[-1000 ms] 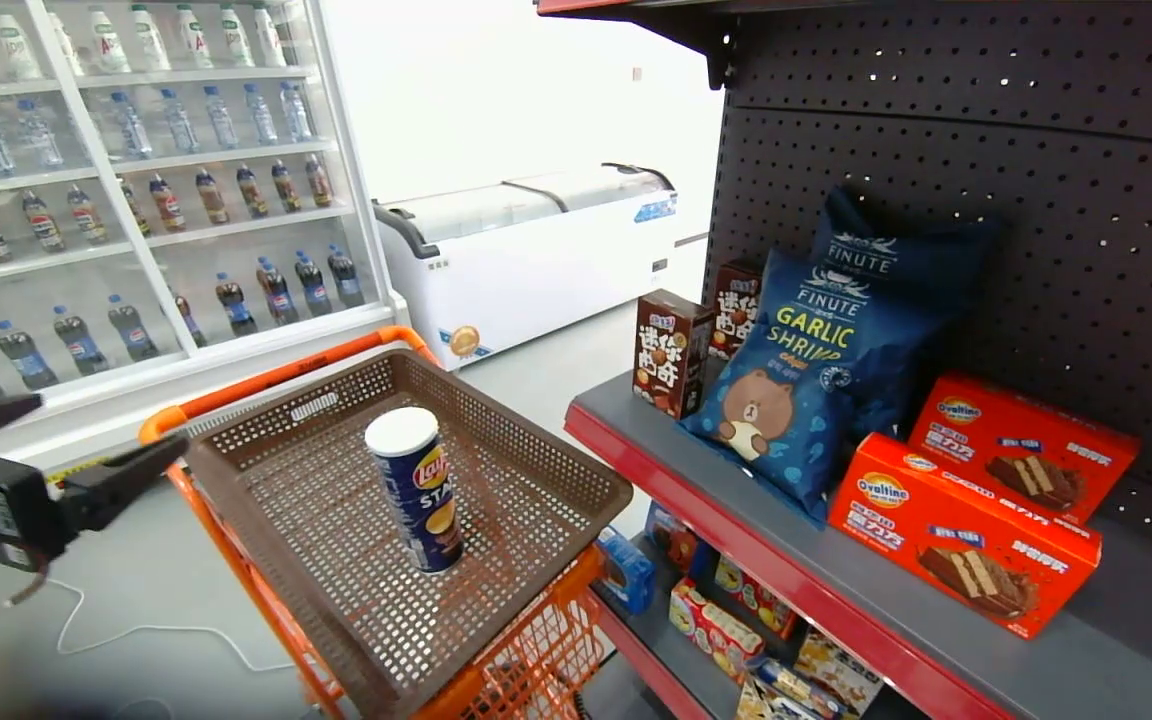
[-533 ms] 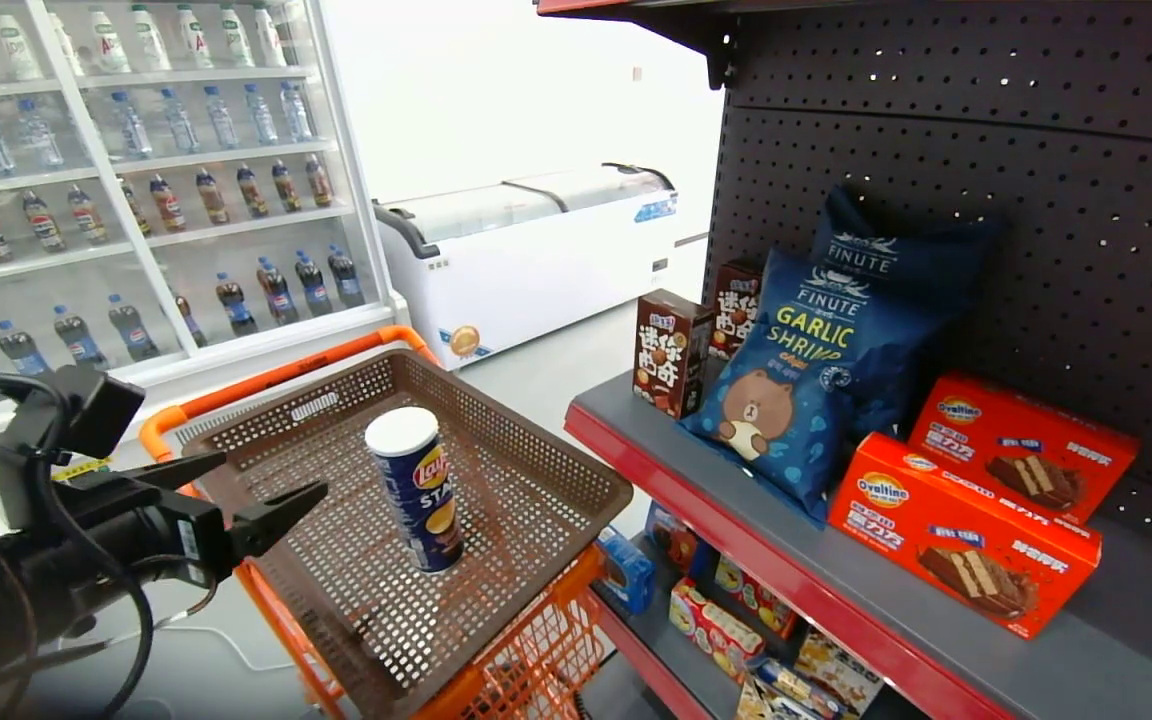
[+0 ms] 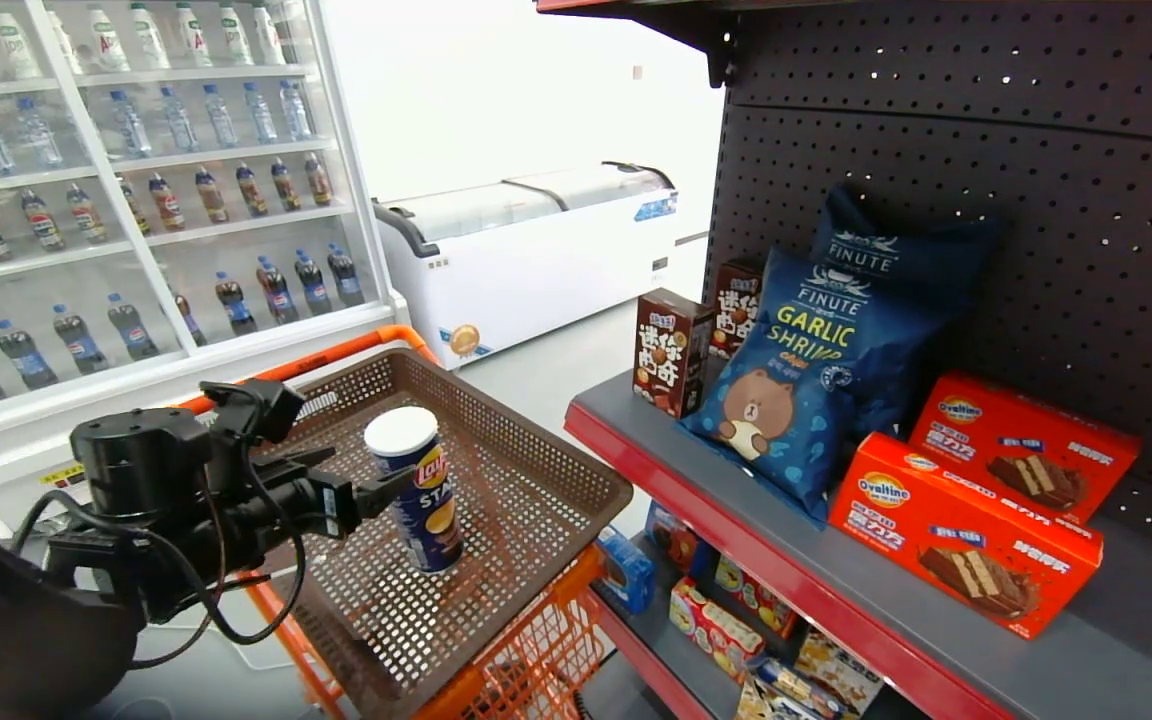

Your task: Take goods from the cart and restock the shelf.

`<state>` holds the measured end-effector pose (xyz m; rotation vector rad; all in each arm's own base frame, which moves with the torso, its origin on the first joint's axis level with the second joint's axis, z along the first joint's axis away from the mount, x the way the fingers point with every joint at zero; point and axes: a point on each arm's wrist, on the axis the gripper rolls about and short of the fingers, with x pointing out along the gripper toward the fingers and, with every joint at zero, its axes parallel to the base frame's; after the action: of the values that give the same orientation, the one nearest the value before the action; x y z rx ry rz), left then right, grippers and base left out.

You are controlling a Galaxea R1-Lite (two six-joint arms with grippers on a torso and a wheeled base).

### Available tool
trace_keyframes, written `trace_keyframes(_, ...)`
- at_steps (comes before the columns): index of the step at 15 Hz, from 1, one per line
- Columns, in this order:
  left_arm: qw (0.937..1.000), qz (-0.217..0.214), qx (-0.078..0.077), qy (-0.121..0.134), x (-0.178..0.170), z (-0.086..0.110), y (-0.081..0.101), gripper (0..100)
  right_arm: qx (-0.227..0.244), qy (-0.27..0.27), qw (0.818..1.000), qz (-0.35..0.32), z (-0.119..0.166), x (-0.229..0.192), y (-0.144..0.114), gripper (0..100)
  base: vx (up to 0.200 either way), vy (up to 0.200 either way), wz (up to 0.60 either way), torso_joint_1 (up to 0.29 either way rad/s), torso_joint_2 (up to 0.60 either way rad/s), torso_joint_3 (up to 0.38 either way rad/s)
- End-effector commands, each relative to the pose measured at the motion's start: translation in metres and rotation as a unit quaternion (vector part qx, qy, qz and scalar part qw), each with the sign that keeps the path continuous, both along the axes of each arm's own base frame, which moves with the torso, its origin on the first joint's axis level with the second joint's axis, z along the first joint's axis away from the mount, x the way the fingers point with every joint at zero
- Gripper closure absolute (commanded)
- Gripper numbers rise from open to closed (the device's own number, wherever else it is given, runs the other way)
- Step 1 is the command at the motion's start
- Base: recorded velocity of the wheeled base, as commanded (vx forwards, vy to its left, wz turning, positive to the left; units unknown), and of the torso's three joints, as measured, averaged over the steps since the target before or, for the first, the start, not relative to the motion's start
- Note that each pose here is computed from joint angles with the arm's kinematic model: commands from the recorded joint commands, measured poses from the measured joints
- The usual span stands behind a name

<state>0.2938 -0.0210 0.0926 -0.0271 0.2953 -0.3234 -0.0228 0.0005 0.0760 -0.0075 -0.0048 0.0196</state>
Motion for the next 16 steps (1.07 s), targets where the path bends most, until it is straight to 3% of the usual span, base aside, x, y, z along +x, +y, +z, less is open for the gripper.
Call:
trace_keyframes(1, 0.9997, -0.013, 0.001, 0.022, 0.026, -0.027, -0.01, 0, 0.0, 0.0, 1.0, 0.0, 0.0, 0.0, 0.0, 0, 0.0, 0.0, 0.0, 0.0, 0.0, 0.0)
trace_keyframes(4, 0.9994, -0.028, 0.003, 0.022, 0.04, -0.044, -0.02, 0, 0.0, 0.0, 1.0, 0.0, 0.0, 0.0, 0.0, 0, 0.0, 0.0, 0.0, 0.0, 0.0, 0.0)
trace_keyframes(7, 0.9988, -0.03, 0.009, 0.037, 0.045, -0.065, -0.022, 0, 0.0, -0.001, 1.0, 0.0, 0.0, 0.0, 0.0, 0, 0.0, 0.0, 0.0, 0.0, 0.0, 0.0)
trace_keyframes(10, 0.9982, -0.032, 0.023, 0.045, 0.051, -0.078, -0.021, 0, 0.0, 0.0, 1.0, 0.0, 0.0, 0.0, 0.0, 0, 0.0, 0.0, 0.0, 0.0, 0.0, 0.0)
trace_keyframes(13, 0.9981, -0.038, 0.039, 0.028, 0.062, -0.08, -0.022, 0, 0.0, -0.001, 1.0, 0.0, 0.0, 0.0, 0.0, 0, 0.0, 0.0, 0.0, 0.0, 0.0, 0.0)
trace_keyframes(16, 0.9984, -0.039, 0.039, 0.015, 0.072, -0.08, -0.024, 0, 0.0, -0.001, 1.0, 0.0, 0.0, 0.0, 0.0, 0, 0.0, 0.0, 0.0, 0.0, 0.0, 0.0)
